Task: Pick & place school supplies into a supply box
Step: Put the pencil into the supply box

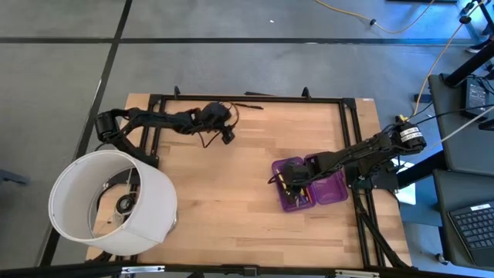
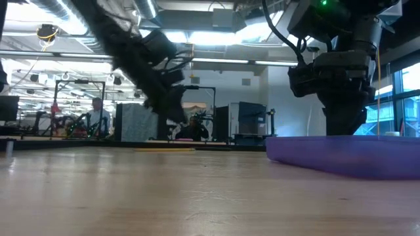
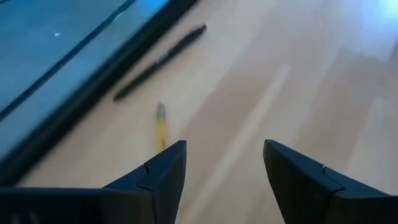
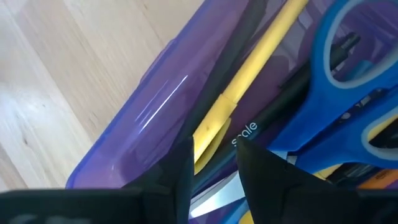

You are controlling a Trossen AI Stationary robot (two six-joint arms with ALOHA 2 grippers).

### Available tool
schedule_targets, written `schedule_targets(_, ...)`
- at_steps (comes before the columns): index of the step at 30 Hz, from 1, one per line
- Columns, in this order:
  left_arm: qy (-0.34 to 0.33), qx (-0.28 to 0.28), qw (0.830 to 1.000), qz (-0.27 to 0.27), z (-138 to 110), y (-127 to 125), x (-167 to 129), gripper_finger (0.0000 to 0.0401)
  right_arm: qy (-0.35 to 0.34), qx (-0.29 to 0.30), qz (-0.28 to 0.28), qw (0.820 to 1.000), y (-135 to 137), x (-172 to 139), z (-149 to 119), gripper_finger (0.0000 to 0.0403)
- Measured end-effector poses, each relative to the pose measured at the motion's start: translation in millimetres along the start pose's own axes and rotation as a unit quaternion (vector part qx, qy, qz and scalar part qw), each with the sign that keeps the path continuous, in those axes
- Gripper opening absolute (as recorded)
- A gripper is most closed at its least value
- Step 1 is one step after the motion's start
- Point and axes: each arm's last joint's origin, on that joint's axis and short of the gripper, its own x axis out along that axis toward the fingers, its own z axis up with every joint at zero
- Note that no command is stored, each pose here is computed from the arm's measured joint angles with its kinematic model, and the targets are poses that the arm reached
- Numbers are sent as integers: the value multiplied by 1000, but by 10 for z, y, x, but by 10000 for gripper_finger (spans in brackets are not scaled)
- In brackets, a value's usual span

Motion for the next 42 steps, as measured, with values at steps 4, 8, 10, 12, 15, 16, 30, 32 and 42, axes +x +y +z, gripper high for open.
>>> schedule_targets(4,8,-10,1000,14,319,40,92,196,-1,1,0,1000,2,-1,2,124)
schedule_targets(8,51,-39,998,14,523,198,303,189,-1,1,1,1000,2,-1,2,124)
schedule_targets(10,79,-38,996,20,579,253,431,188,-1,1,1,1000,2,-1,2,124)
schedule_targets(12,107,-29,993,31,617,300,537,187,1,1,3,1000,3,-1,1,124)
schedule_targets(15,147,-28,987,51,641,363,696,187,9,1,9,1000,7,-1,-3,124)
schedule_targets(16,157,-30,986,53,645,389,740,187,9,0,9,1000,6,-1,-3,124)
schedule_targets(30,196,-51,979,15,631,600,966,187,8,-13,9,1000,6,-1,-3,124)
schedule_targets(32,205,-50,977,12,592,594,1001,187,8,-13,9,1000,6,-1,-3,124)
schedule_targets(42,231,-33,972,15,449,560,1168,184,10,-26,7,1000,2,0,-7,124)
